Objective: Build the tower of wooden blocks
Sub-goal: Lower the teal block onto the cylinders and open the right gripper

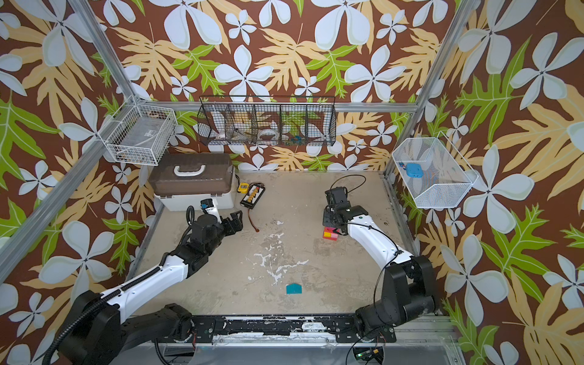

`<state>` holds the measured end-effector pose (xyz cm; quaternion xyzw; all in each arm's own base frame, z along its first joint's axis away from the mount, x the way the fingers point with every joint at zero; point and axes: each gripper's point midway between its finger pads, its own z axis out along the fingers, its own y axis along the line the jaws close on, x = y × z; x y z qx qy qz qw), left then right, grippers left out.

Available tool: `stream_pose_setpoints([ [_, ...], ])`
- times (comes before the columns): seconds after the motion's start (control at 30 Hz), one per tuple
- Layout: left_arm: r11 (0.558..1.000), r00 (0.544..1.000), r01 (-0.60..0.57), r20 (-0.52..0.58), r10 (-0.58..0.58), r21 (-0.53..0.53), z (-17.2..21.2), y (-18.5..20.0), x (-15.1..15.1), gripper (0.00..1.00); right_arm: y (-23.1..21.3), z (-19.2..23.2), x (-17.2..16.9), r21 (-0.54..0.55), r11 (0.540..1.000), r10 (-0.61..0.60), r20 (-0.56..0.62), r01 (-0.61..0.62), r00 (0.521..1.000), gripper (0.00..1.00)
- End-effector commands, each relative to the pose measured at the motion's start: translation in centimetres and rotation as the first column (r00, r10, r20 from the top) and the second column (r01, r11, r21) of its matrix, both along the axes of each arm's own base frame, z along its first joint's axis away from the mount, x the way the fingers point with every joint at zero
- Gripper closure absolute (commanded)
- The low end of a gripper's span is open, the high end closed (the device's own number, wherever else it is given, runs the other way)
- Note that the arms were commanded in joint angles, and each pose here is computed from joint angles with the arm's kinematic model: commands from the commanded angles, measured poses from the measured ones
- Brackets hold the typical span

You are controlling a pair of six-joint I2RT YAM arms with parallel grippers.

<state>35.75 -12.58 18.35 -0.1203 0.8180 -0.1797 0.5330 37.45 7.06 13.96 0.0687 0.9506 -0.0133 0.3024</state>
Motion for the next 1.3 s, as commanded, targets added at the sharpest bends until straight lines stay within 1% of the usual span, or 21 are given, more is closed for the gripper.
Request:
stream_pose_setpoints([
  [0.0,1.000,1.000,-0.009,0.016,0.009,-0.012,0.6,0.0,0.3,0.06,-0.2,0.3,0.1,-0.008,1.000,-0.010,0.004,0.010,1.000,0.75],
  [0.27,1.000,1.000,-0.009,0.011,0.009,-0.009,0.4,0.0,0.4,0.06,-0.4,0.5,-0.1,-0.013,1.000,-0.013,0.009,0.013,1.000,0.66],
  [0.4,1.000,1.000,-0.007,0.009,0.007,-0.009,0.3,-0.1,0.4,0.06,-0.4,0.3,-0.2,-0.015,1.000,-0.012,0.004,0.012,1.000,0.64],
  [0.5,1.000,1.000,-0.008,0.010,0.008,-0.009,0.3,0.0,0.4,0.06,-0.4,0.3,-0.2,-0.016,1.000,-0.012,0.003,0.012,1.000,0.61],
  [0.67,1.000,1.000,-0.008,0.008,0.008,-0.009,0.3,-0.1,0.4,0.06,-0.4,0.4,-0.2,-0.018,1.000,-0.013,0.007,0.013,1.000,0.59],
  [1.13,1.000,1.000,-0.006,0.005,0.006,-0.008,0.2,-0.1,0.4,0.07,-0.5,1.6,0.7,-0.015,0.999,-0.030,0.039,0.031,0.999,0.59],
  [1.27,1.000,1.000,-0.007,0.006,0.007,-0.008,0.2,-0.1,0.4,0.07,-0.6,1.5,1.0,-0.026,0.999,-0.037,0.033,0.038,0.999,0.59],
])
